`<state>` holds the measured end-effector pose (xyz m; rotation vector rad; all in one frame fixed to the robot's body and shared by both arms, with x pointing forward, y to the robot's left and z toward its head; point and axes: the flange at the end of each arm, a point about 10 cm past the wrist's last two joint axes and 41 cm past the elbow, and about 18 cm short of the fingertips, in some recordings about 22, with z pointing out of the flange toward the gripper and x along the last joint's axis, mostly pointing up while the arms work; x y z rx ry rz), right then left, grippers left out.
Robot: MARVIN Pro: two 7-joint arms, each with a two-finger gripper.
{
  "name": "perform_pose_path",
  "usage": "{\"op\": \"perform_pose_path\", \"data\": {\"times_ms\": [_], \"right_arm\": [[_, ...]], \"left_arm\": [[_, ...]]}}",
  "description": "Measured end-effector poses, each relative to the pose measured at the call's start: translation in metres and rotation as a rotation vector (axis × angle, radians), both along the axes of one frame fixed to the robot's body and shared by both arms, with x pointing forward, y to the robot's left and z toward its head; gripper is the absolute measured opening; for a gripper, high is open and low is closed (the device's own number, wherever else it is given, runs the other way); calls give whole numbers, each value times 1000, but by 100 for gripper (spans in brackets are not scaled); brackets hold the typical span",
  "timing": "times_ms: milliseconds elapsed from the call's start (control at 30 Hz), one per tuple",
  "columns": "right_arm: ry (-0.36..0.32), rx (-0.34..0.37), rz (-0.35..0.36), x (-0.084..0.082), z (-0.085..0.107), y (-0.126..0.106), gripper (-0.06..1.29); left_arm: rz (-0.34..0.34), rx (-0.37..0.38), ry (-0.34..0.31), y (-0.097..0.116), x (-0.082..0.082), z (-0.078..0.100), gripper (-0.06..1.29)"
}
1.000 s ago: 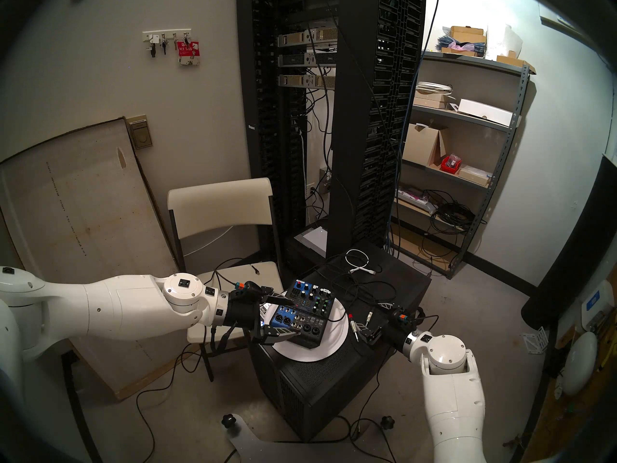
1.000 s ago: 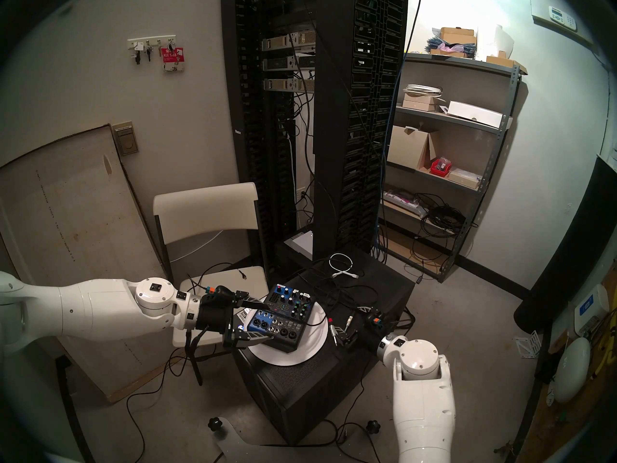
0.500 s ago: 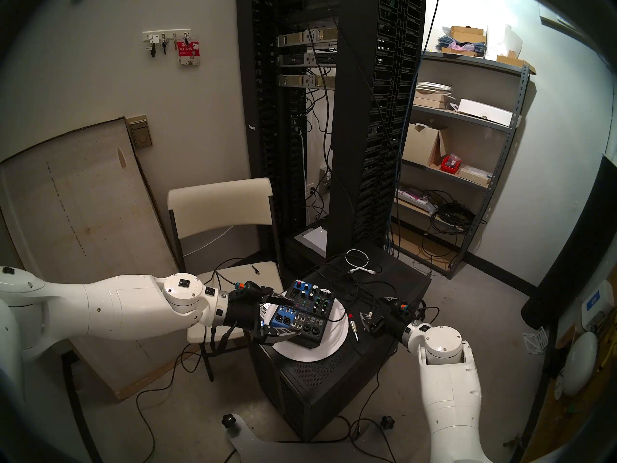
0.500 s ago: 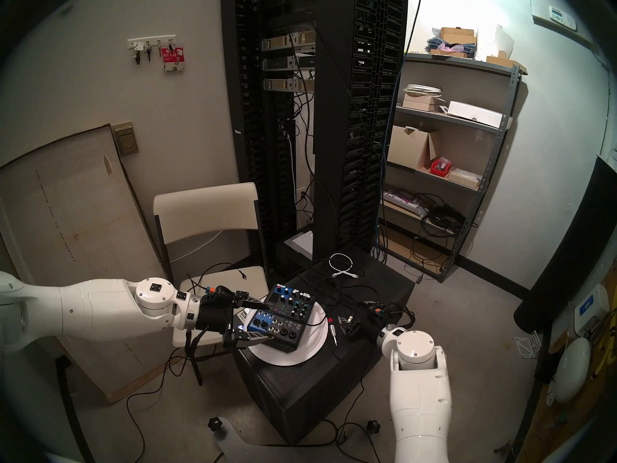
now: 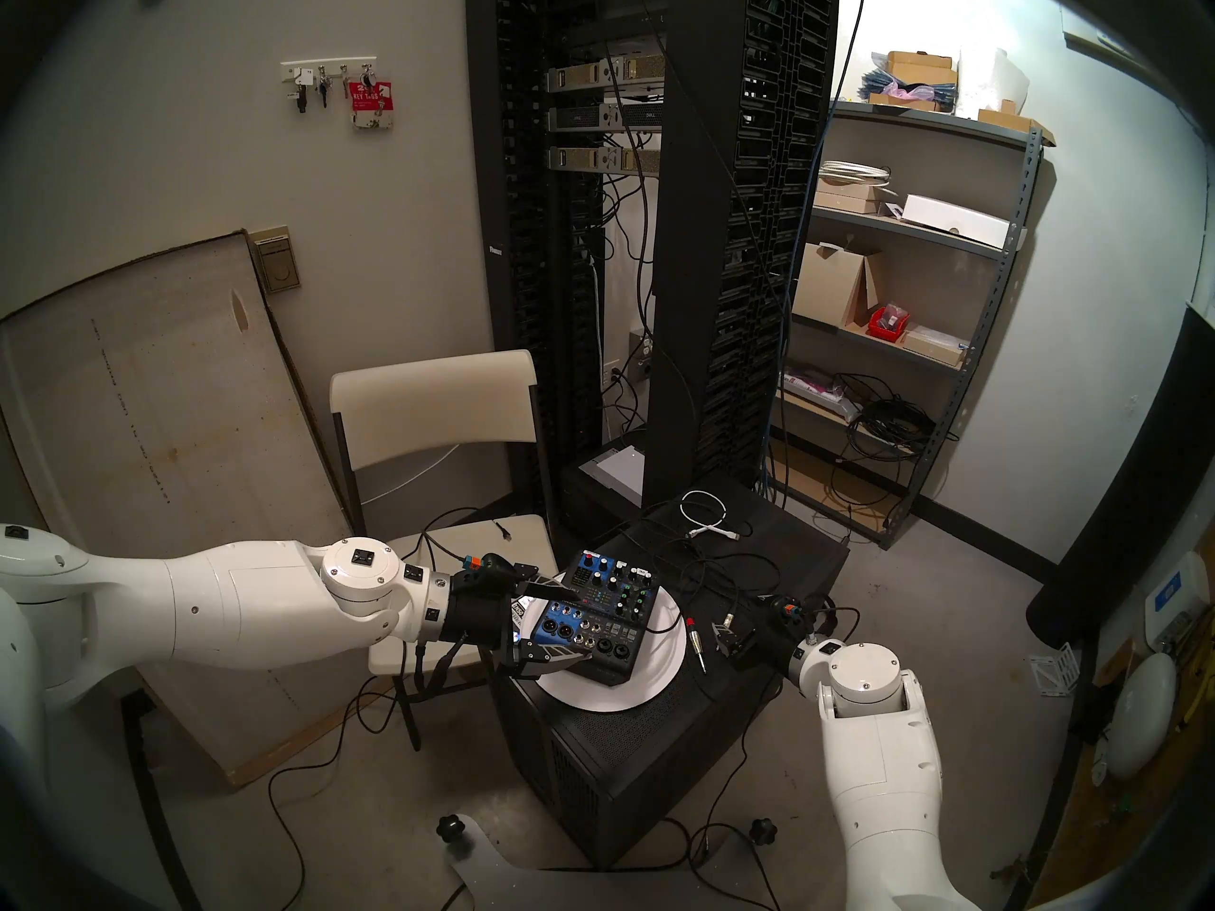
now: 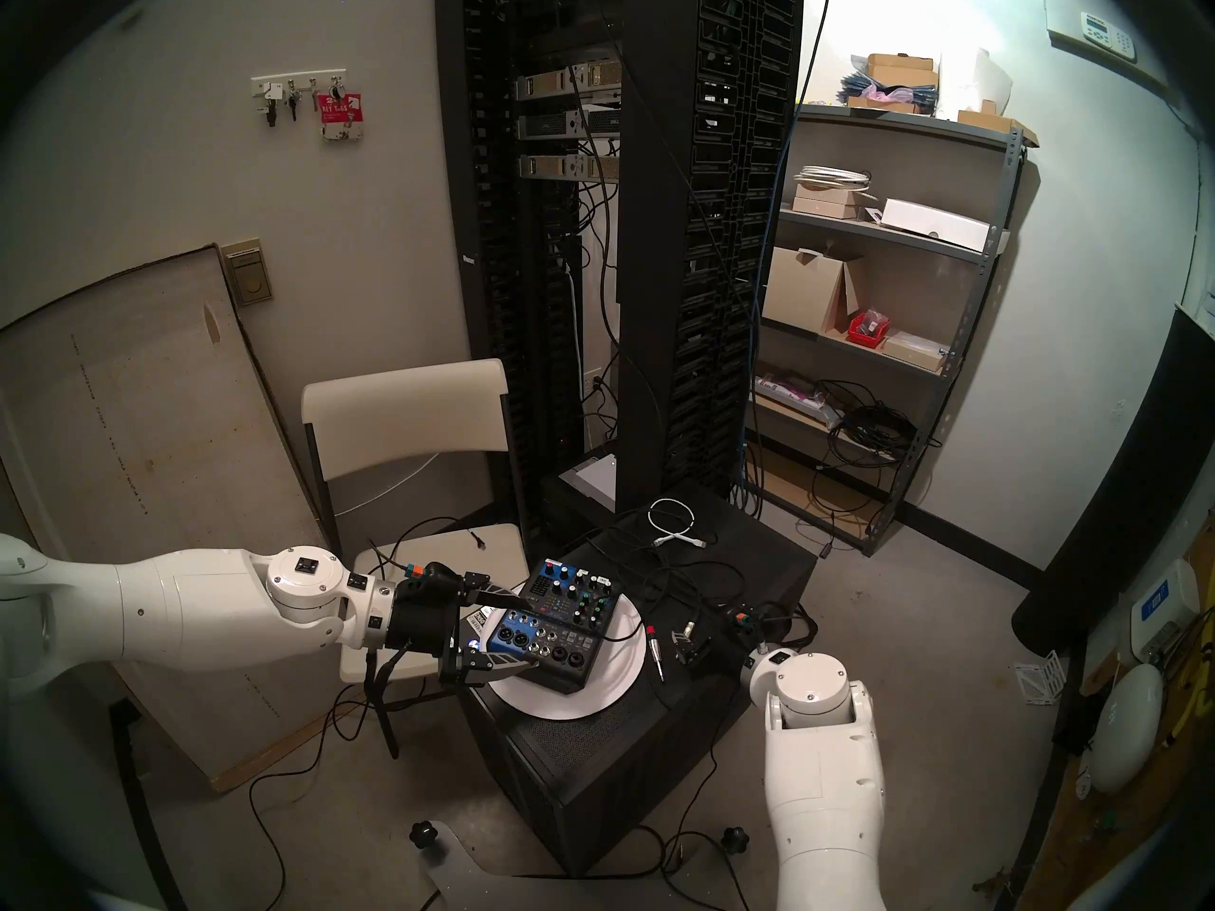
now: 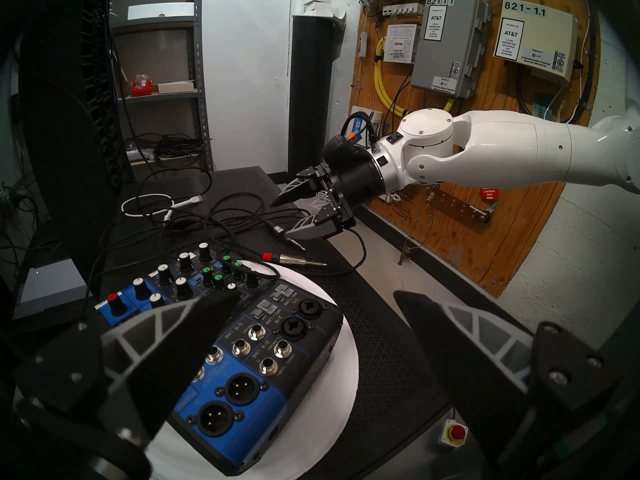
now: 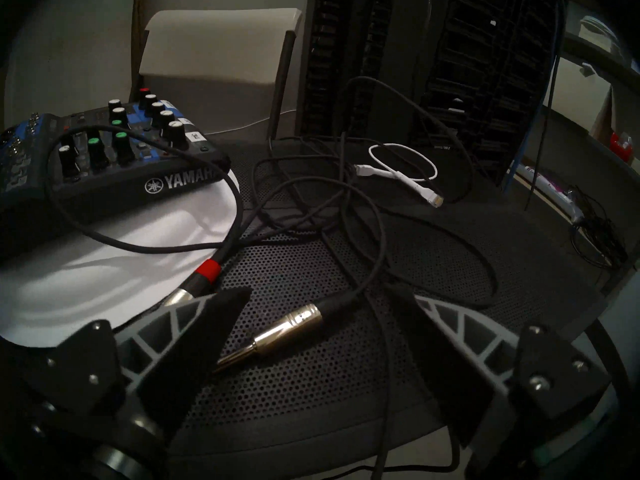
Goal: Insert aux cable
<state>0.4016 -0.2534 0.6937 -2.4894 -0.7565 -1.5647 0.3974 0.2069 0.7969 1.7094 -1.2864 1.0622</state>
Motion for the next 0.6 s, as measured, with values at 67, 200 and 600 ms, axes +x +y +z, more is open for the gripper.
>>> {"op": "perform_pose_path", "data": {"times_ms": [67,200,600], "right_arm": [[3,-2,-5,0,-2,-1,109],[10,-5,-13,1,-5,-3,111],[17,-9,-6,8,-10,2,102]], "left_arm": [[0,0,0,0,0,0,127],[0,0,0,0,0,0,127],[0,0,0,0,0,0,127]]}}
